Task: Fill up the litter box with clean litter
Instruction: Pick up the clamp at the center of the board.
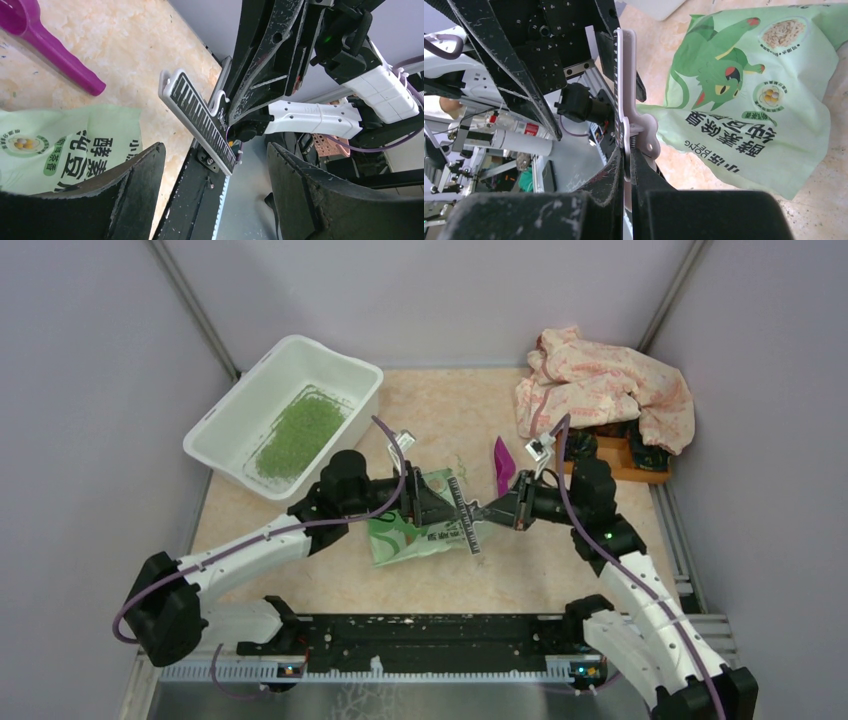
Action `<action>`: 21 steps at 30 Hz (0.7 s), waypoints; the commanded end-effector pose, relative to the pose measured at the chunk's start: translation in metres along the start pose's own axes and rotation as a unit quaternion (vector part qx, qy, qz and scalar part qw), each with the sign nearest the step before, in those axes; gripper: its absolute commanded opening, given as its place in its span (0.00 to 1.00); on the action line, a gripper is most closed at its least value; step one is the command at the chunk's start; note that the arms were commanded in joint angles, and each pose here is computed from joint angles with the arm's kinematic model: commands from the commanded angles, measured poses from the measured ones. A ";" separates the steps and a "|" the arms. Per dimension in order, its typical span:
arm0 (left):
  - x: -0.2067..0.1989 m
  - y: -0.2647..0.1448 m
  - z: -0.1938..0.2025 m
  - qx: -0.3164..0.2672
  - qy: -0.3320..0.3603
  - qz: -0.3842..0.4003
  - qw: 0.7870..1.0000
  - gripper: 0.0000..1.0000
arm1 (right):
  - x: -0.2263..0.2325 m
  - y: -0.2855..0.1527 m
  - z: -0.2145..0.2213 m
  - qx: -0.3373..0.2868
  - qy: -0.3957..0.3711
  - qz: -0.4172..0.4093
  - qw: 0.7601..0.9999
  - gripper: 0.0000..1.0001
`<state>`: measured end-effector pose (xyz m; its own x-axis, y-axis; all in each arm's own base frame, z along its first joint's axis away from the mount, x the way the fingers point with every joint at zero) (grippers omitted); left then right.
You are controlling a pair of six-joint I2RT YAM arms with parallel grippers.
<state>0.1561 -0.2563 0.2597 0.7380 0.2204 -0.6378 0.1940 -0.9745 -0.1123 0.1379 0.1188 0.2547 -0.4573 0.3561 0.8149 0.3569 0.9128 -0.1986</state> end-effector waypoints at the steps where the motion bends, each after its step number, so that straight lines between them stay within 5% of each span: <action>1: -0.002 0.004 -0.008 -0.034 0.035 0.010 0.999 0.80 | 0.013 0.002 -0.007 -0.007 -0.032 -0.043 0.999 0.00; 11: 0.001 0.007 -0.010 -0.057 0.029 0.004 0.998 0.73 | 0.015 0.009 -0.004 0.011 -0.030 -0.054 0.998 0.00; 16: 0.002 0.009 -0.009 -0.055 0.028 0.004 0.998 0.36 | 0.016 0.009 -0.003 0.018 -0.031 -0.061 0.998 0.00; 21: 0.002 0.009 -0.010 -0.055 0.029 0.009 0.998 0.17 | 0.017 0.009 0.000 0.021 -0.029 -0.066 0.997 0.00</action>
<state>0.1652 -0.2624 0.2621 0.7546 0.2287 -0.6150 0.2563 -0.9656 -0.0446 0.1361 0.1295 0.2563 -0.4793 0.2982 0.8254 0.2891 0.9417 -0.1723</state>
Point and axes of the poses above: each gripper's point midway between its finger pads, its own y axis out along the fingers, its own x axis along the line the jaws close on, z = x × y, the point moved 10 cm from there along -y, back along the fingers, and after that the axes turned 8 degrees about y, right-handed, at the moved point
